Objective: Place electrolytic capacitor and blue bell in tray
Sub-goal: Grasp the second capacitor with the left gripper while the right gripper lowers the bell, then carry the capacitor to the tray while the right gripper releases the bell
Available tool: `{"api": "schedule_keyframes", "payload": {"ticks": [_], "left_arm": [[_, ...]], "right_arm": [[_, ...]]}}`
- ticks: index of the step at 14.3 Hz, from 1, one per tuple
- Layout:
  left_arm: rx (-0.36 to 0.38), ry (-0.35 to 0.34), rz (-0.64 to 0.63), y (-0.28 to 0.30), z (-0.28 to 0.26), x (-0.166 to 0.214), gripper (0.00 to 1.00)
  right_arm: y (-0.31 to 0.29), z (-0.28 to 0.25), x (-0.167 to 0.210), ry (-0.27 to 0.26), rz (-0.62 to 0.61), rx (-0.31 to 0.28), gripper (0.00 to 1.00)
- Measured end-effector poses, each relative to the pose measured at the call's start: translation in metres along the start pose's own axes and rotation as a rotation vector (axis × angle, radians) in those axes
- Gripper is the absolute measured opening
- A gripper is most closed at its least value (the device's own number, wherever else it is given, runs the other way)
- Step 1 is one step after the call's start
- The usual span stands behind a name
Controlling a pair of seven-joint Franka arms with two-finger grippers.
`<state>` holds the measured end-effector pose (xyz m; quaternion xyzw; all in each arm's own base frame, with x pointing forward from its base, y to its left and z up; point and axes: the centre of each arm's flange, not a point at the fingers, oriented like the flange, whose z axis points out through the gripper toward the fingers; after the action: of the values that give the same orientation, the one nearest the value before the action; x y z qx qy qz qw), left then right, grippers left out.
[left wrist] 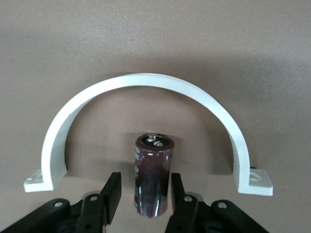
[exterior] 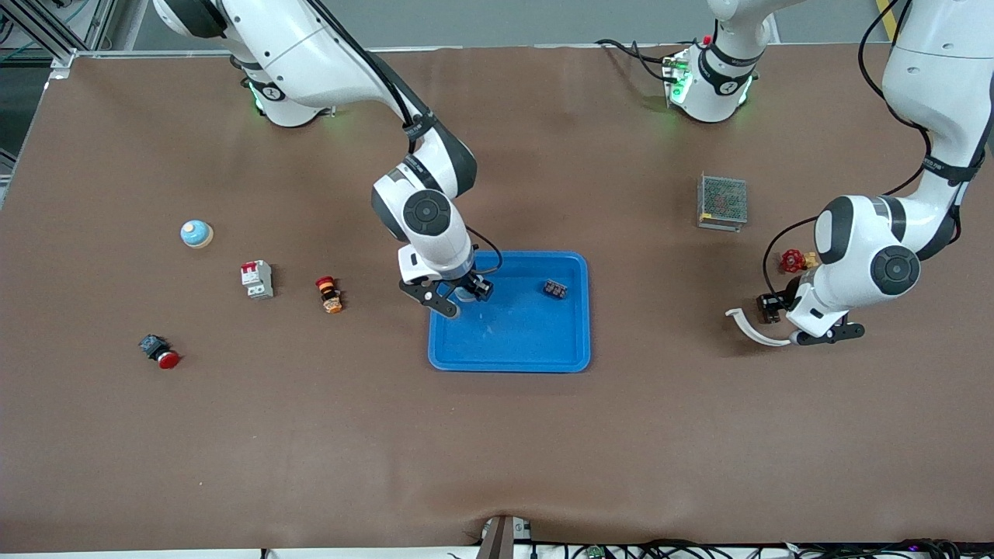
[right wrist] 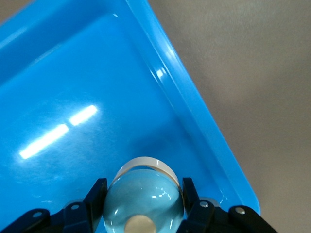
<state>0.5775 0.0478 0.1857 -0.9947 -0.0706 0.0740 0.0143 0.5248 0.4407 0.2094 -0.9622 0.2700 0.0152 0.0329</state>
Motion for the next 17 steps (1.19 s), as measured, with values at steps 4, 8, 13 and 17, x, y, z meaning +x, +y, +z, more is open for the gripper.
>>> {"api": "schedule_keyframes", "payload": {"ticks": [4,8,13,17], "left_arm": [[-0.002,-0.002,0.0,0.001,0.003,0.001,0.3],[0.001,-0.003,0.001,0.002,-0.004,0.003,0.3],[0.025,-0.032,-0.043,0.029,-0.042,-0.005,0.3],[0.036,-0.046,-0.117,0.065,-0.071,-0.007,0.3]], "right_arm": [[0.004,0.02,-0.001,-0.009,0.0,-0.022,0.67],[0.004,0.023,-0.003,-0.01,-0.003,-0.023,0.67],[0.002,0.029,-0.01,-0.01,-0.013,-0.021,0.67],[0.001,0.029,-0.01,-0.008,-0.012,-0.015,0.67]]}}
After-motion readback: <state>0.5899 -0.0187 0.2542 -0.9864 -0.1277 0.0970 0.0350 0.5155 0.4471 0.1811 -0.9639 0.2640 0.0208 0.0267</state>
